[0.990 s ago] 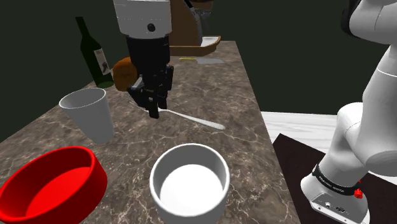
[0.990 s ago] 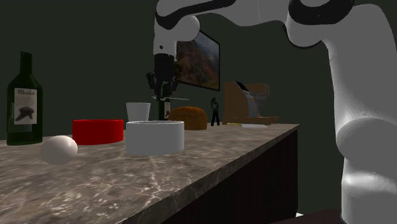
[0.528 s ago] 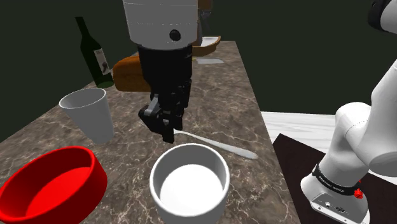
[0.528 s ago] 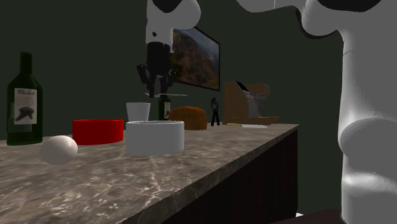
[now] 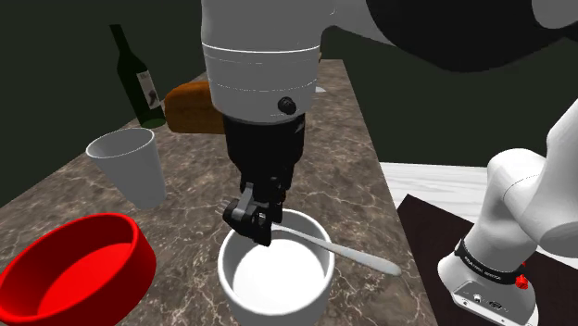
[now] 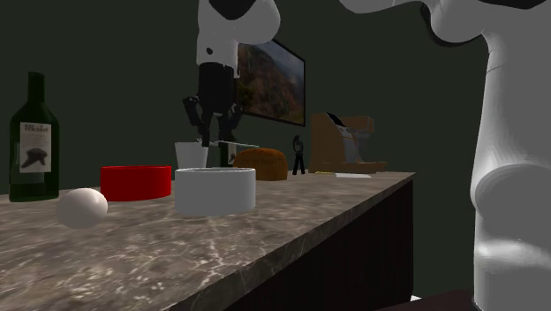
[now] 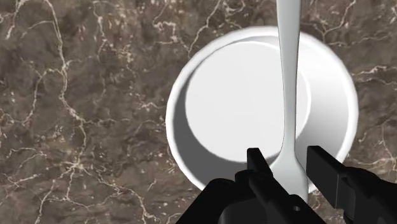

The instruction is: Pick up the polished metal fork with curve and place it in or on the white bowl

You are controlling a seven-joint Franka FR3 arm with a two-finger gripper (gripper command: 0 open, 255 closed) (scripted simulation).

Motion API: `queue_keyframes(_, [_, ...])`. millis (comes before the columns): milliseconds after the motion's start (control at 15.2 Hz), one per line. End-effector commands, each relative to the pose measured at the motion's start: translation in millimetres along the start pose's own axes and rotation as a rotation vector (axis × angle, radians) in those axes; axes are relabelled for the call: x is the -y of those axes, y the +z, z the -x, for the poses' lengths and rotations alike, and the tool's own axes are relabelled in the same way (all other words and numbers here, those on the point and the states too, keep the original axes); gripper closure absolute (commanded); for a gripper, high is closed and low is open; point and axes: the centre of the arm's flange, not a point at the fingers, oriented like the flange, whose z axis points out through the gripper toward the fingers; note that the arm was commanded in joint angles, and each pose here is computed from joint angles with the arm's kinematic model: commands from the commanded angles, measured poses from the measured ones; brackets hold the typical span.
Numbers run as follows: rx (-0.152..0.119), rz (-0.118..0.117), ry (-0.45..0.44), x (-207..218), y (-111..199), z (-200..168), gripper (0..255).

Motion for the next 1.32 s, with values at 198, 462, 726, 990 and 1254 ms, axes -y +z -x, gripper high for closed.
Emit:
queue_keyframes(198, [0.000,0.000,0.000,-0.6,26.5,1.9,255])
queue_keyframes(462, [0.000,0.000,0.000,-1.0,47.6,2.8,255])
queue_keyframes(726, [0.000,0.000,0.000,-1.0,49.6,2.9,255])
queue_keyframes(990, [0.000,0.000,0.000,-1.0,49.6,2.9,255])
queue_keyframes(1254, [0.000,0.000,0.000,-1.0,49.6,2.9,0])
